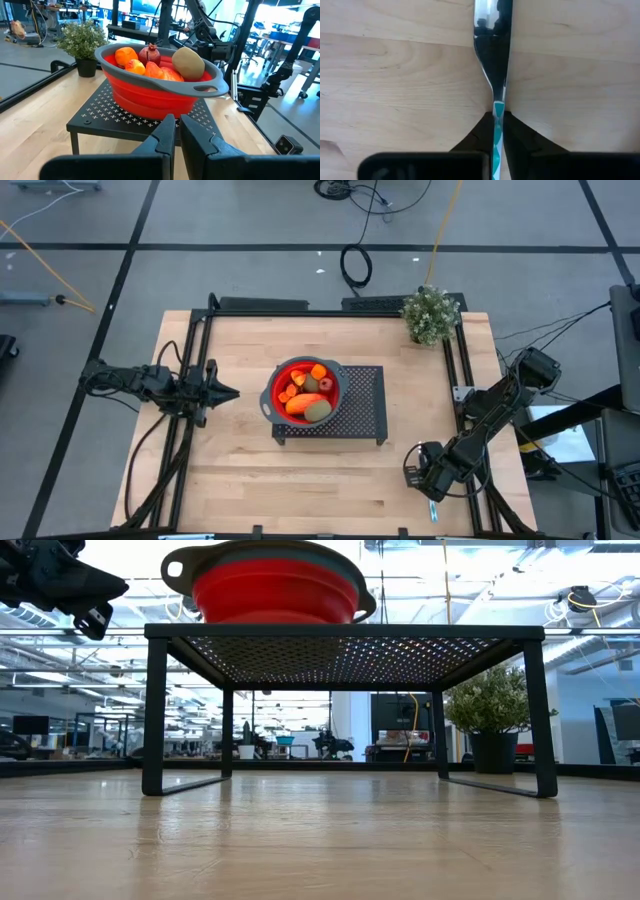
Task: Pick & Place Fruit
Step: Put the blue and white patterned knife on the shelf
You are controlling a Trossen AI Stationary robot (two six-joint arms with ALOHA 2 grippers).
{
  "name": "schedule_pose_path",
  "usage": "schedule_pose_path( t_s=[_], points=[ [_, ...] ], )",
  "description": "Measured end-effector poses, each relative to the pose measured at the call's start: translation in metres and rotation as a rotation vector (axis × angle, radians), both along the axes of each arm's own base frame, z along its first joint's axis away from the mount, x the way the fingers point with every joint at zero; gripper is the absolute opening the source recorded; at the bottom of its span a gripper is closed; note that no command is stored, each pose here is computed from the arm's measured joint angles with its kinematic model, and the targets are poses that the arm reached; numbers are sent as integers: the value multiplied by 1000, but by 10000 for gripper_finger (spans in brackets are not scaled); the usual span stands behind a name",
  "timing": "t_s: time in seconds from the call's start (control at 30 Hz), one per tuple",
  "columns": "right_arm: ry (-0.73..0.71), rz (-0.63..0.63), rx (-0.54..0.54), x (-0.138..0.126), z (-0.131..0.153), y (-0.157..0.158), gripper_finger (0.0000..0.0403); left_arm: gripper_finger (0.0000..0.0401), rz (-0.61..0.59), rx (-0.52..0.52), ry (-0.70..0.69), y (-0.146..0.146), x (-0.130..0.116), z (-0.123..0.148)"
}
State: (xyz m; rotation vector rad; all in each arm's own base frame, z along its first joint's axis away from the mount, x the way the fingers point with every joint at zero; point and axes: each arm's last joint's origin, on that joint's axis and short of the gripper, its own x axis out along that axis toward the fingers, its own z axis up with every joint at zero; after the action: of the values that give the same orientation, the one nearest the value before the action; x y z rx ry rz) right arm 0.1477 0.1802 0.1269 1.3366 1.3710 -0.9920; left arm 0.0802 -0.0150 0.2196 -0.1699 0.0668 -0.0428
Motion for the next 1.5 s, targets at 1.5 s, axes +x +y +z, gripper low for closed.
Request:
schedule_pose_path(
  t_s=[1.5],
  points=[
    [-467, 37, -166, -41, 81, -45, 7, 26, -2, 34, 2, 0, 0, 0]
  ],
)
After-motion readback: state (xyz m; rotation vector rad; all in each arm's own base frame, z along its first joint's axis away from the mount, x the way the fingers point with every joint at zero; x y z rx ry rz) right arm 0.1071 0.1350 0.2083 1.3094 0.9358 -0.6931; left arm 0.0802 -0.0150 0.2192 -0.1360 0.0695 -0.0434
